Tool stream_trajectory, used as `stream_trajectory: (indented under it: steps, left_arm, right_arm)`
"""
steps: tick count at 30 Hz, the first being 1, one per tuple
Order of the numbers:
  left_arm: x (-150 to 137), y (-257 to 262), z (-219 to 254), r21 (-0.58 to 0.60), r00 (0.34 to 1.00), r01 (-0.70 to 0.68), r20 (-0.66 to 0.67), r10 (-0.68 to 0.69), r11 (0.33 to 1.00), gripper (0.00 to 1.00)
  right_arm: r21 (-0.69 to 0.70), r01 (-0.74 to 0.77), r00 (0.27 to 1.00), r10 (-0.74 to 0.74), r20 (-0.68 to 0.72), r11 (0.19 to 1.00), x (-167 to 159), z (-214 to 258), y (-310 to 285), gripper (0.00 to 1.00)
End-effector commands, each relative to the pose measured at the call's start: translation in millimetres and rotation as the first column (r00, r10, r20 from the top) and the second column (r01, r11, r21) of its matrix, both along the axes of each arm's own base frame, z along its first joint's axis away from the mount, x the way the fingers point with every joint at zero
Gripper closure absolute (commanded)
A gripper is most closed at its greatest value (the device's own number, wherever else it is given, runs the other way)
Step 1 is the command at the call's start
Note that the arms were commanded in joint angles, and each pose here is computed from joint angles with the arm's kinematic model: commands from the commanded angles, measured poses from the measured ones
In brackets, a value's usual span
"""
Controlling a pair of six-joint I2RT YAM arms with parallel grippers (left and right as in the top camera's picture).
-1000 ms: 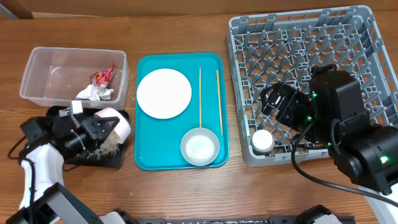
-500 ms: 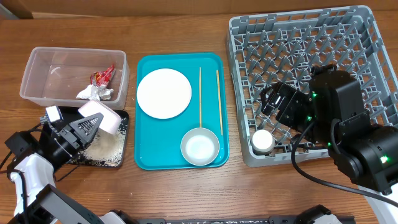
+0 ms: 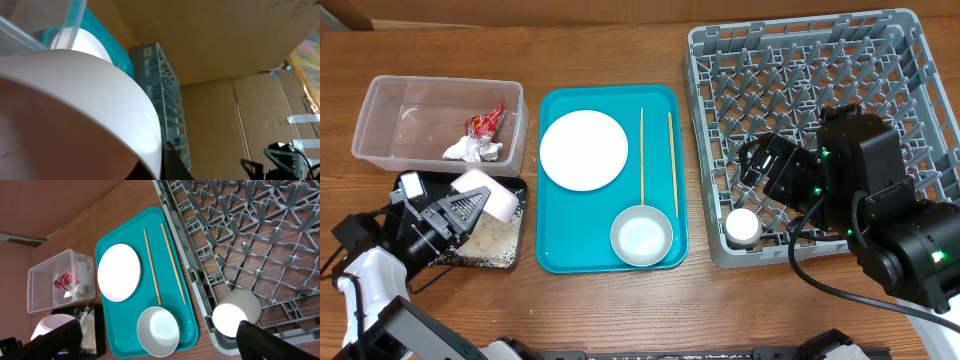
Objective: Sort waste into correct bins and load items into the dishwasher
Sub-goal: 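Tip the pink bowl to pour rice onto the black tray, then return the empty pink bowl to the teal tray with left gripper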
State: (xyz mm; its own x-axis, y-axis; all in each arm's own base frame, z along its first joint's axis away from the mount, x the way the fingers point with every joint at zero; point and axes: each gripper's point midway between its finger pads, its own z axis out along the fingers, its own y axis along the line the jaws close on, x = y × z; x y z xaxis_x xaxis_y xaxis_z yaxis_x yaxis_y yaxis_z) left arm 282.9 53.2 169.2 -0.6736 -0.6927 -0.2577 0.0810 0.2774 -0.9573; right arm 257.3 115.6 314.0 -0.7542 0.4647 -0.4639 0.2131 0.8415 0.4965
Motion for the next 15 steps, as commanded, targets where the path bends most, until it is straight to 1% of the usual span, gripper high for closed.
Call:
stream_trajectory:
  steps: [1, 4, 6, 8, 10, 13, 14, 15]
  left_arm:
    - [-7.5, 5.1, -30.0, 0.077, 0.979, -0.027, -0.197, 0.041, 0.997, 0.96]
    - [-9.6, 2.6, -26.7, 0.067, 0.975, -0.026, -0.218, 0.04, 0.997, 0.96]
    - [-7.7, -5.5, -13.2, 0.077, 0.977, 0.005, -0.213, 0.012, 0.997, 0.96]
    - [-4.4, -17.1, -0.4, 0.121, 0.977, 0.057, -0.213, -0.03, 0.991, 0.96]
    - [-1.5, -29.5, 7.9, 0.191, 0.966, 0.12, -0.248, -0.071, 0.974, 0.96]
    - [1.7, -52.9, 9.8, 0.323, 0.921, 0.237, -0.375, -0.107, 0.916, 0.96]
    - [2.6, -62.7, 9.0, 0.361, 0.906, 0.279, -0.407, -0.118, 0.89, 0.96]
    - [3.8, -76.6, 5.9, 0.416, 0.884, 0.332, -0.449, -0.126, 0.846, 0.96]
  right_arm:
    - [0.005, -0.003, 1.0, 0.003, 0.012, 1.0, -0.5, 3.8, 0.0, 0.0]
    - [0.005, -0.003, 1.0, 0.003, 0.012, 1.0, -0.6, 3.8, 0.1, 0.0]
    - [0.005, -0.003, 1.0, 0.003, 0.012, 1.0, -0.4, 3.9, 0.0, 0.0]
    - [0.005, -0.003, 1.0, 0.003, 0.012, 1.0, -0.4, 3.9, 0.0, 0.0]
    - [0.005, -0.003, 1.0, 0.003, 0.012, 1.0, -0.4, 3.9, 0.0, 0.0]
    - [0.005, -0.003, 1.0, 0.003, 0.012, 1.0, -0.6, 3.6, 0.0, 0.0]
    - [0.005, -0.003, 1.0, 0.003, 0.012, 1.0, -0.5, 3.7, 0.1, 0.0]
    - [0.005, -0.003, 1.0, 0.003, 0.012, 1.0, -0.4, 3.9, 0.0, 0.0]
